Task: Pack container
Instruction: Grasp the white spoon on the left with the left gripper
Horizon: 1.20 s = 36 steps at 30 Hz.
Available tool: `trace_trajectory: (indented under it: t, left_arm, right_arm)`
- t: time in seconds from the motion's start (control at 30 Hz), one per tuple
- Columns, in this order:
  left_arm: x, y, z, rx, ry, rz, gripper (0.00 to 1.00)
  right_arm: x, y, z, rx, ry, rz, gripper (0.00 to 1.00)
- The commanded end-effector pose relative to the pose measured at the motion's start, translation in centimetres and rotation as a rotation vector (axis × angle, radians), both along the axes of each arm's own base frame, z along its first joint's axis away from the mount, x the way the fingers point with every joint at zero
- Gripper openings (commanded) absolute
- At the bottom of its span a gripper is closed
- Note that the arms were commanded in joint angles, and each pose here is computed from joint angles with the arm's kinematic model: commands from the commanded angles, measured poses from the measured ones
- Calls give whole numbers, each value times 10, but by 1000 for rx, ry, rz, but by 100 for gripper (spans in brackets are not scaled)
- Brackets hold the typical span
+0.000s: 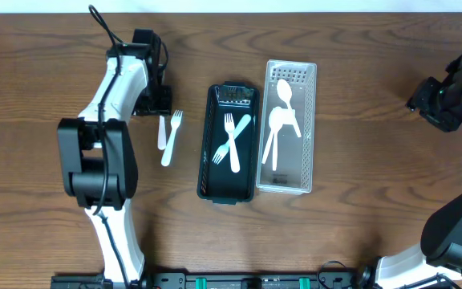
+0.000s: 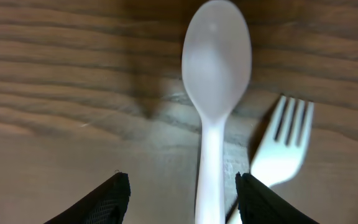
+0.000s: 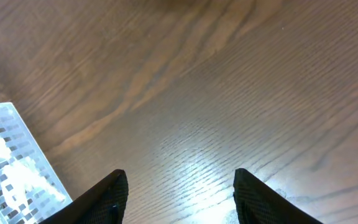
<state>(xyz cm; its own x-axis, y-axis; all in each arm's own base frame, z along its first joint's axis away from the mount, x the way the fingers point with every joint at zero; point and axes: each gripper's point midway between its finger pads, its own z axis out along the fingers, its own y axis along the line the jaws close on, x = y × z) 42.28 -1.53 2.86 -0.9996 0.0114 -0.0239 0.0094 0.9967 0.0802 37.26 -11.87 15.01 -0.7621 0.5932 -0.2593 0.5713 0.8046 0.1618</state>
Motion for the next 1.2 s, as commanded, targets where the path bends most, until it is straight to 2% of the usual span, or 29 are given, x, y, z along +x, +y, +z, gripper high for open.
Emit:
trace_trajectory:
  t: [0.0,0.23,0.3,0.4,0.47,0.9,1.07,1.17]
  left_arm:
    - [-6,0,-18,3,46,-21,58]
    - [-7,0,-31,4,71,-22,55]
    - [-5,0,-31,3,61,-22,50]
    - [-5,-2,-32,-7,61,-22,37]
    - [-5,-6,-33,-28,61,-22,33]
    - [-6,-7,-37,-37,69,-9,33]
    - [-5,-7,-39,-37,62,6,32]
    - [-4,-7,-39,-37,60,6,27]
  right_arm:
    - [-1,1,-2,14,7,-12,57]
    - [-2,1,-3,16,13,-12,57]
    - [-2,2,-3,16,14,-12,57]
    - [-3,2,-3,17,16,-12,56]
    - [-3,2,-3,18,18,-12,57]
    - [-5,2,-4,18,25,-8,55]
    - [-5,2,-4,18,25,-8,55]
    - [-5,2,-4,18,25,-7,55]
